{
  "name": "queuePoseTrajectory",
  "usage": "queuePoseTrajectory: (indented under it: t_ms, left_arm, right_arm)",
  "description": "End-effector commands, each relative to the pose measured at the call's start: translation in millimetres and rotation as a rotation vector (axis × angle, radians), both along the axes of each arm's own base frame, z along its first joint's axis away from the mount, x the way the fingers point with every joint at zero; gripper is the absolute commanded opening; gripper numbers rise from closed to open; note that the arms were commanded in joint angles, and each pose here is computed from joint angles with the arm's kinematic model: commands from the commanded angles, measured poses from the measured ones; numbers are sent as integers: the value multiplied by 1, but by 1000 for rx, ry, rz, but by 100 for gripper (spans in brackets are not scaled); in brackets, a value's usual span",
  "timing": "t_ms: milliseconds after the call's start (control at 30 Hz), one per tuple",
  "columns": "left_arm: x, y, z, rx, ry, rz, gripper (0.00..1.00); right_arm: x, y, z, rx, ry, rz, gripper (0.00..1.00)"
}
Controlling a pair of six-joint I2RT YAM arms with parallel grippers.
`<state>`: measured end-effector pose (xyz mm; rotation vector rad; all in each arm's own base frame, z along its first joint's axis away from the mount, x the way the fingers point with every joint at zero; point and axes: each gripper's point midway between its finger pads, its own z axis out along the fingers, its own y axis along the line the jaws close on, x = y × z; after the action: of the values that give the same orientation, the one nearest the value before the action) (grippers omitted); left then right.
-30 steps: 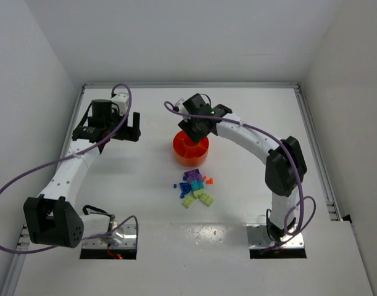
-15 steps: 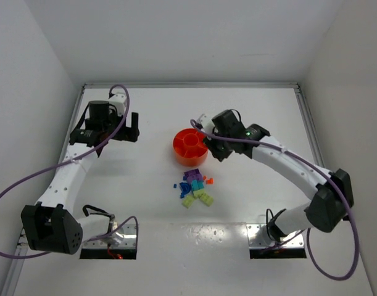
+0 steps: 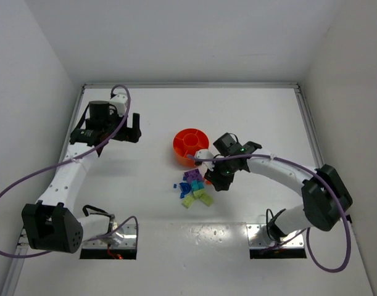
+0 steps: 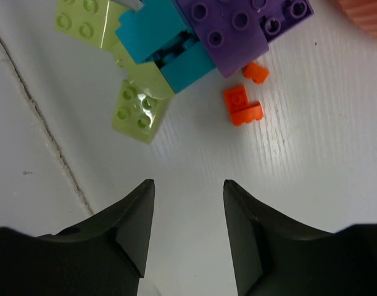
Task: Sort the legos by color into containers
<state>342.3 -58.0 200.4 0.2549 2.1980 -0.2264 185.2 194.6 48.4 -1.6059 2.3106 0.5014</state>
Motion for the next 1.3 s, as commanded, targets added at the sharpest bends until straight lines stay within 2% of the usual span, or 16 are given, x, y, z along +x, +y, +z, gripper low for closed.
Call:
queuePoseTrajectory:
  t_ms: [0,100,133,200,300,400,633,933,1267]
  left_arm:
    - [6,1,10,-1,-43,-14,100]
    - [8,7,9,18,-44,12,100]
    - [8,8,9,17,-42,26,100]
    - [8,10,9,22,-42,33,100]
    - [8,11,9,28,-43,42,100]
    - [9,13,9,34,-43,50,100]
    - [9,13,9,34,-43,50,100]
    - [6,15,8,38,-53,57,100]
    - [7,18,8,39,-53,66,100]
  right_arm:
    - [8,26,3,131,-54,123,50]
    - [25,38,-1,95,-47,43,43]
    - [30,34,-16,35,-18,-17,41]
    - [35,34,-18,14,7,-144,38]
    - [35,29,-26,3,17,-283,38]
    - [32,22,-33,-12,38,-352,38]
    - [36,16,-44,-50,25,-386,39]
    - [36,17,-55,-84,64,-415,49]
    - [46,31,-58,-90,78,-425,49]
